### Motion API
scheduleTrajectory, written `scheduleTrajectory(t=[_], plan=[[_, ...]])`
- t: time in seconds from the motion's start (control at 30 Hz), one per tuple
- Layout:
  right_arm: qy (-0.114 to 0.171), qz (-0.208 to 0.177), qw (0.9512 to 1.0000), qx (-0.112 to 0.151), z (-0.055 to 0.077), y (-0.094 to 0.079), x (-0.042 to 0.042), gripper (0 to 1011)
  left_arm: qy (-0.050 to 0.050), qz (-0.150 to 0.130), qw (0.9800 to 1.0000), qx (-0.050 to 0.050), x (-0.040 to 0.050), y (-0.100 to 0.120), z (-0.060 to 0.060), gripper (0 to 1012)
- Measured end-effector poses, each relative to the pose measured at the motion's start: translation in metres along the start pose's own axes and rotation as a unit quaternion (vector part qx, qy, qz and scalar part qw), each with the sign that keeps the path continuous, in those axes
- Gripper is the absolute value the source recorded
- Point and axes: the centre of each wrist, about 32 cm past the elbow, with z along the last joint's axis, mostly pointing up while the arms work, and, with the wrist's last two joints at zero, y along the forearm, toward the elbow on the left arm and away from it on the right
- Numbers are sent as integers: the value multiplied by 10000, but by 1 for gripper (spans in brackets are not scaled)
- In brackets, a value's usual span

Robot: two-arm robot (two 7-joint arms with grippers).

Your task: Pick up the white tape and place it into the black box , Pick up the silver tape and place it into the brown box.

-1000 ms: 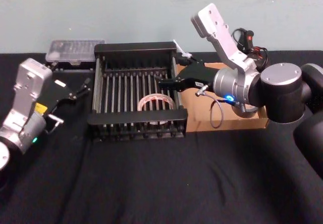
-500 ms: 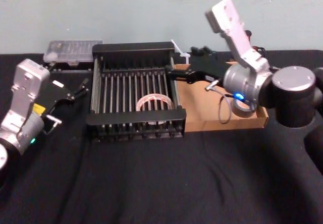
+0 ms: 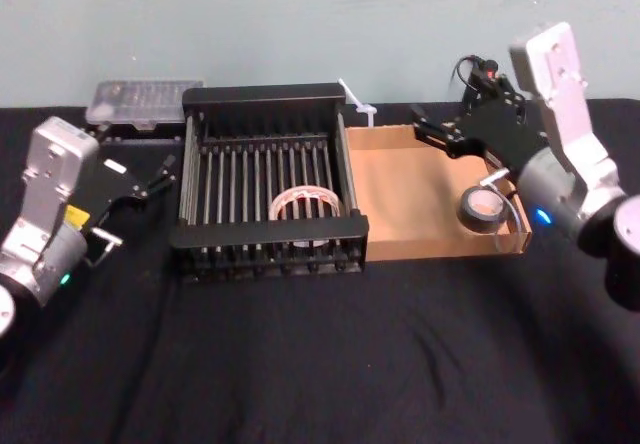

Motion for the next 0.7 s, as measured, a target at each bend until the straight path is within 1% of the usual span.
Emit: scheduleTrajectory(t=[0.07, 0.1, 0.17, 0.2, 0.23, 0.4, 0.43, 0.53, 0.7], plan=[[-44, -72, 10000, 46, -47, -52, -5, 1002, 0, 1, 10000, 0, 0, 0, 0, 1001], [-87, -140, 9998, 64, -106, -103, -17, 1002, 0, 0, 10000, 0, 0, 0, 0, 1001], [-135, -208, 9997, 88, -160, -147, -30, 1002, 0, 0, 10000, 0, 0, 0, 0, 1001], [-168, -266, 9995, 89, -215, -187, -42, 1002, 0, 0, 10000, 0, 0, 0, 0, 1001], [-185, -298, 9993, 91, -240, -205, -47, 1002, 0, 0, 10000, 0, 0, 0, 0, 1001], [-281, -489, 9984, 4, -392, -304, -86, 1002, 0, 0, 10000, 0, 0, 0, 0, 1001], [-281, -489, 9984, 4, -392, -304, -86, 1002, 0, 0, 10000, 0, 0, 0, 0, 1001], [-306, -608, 9976, -89, -468, -338, -110, 1002, 0, 0, 10000, 0, 0, 0, 0, 1001], [-287, -767, 9964, -223, -529, -355, -126, 1002, 0, 0, 10000, 0, 0, 0, 0, 1001]])
